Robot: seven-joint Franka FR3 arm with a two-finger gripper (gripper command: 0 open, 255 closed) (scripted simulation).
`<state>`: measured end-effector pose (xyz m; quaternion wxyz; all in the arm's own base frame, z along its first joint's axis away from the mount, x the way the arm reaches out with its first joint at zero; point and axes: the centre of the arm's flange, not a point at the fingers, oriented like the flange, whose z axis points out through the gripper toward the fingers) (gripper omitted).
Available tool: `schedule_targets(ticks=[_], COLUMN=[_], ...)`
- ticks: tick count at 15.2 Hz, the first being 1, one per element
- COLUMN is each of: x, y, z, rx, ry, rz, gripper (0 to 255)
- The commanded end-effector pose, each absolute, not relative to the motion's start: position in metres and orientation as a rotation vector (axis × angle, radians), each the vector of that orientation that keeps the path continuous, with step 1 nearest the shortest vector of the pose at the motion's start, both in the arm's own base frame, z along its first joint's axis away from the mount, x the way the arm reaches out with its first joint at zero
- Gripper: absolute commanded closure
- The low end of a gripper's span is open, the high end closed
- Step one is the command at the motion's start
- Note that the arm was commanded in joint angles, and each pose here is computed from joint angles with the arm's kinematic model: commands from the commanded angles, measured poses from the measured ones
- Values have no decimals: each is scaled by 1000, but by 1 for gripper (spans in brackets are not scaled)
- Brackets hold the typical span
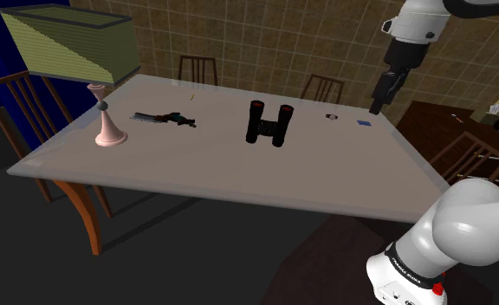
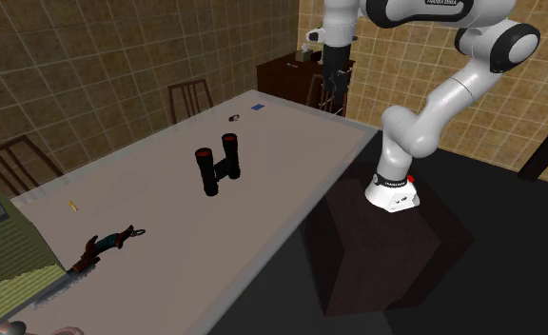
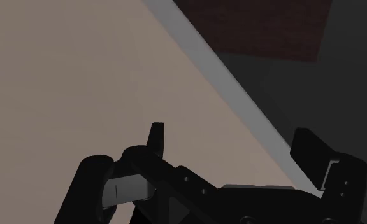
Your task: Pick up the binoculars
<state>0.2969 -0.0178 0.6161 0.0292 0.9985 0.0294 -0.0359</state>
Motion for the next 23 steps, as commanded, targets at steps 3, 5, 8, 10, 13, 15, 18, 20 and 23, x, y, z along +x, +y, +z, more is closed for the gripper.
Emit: schedule_targets(ticks=[3,5,8,10,13,15,18,20,23], x=[321,344,380,404,440,464,500,524,560], y=[-18,-19,-20,-21,-22,-22,-24,-25,-26], z=[606,596,580,570,555,545,531,521,507], rx=[3083,3086,3090,3093,3098,3101,3105,3108,3112], ry=[87,83,77,73,67,63,56,52,46], rz=[-106,-100,-92,-87,-79,-74,-65,-60,-52], gripper=[0,0,0,0,0,0,0,0,0])
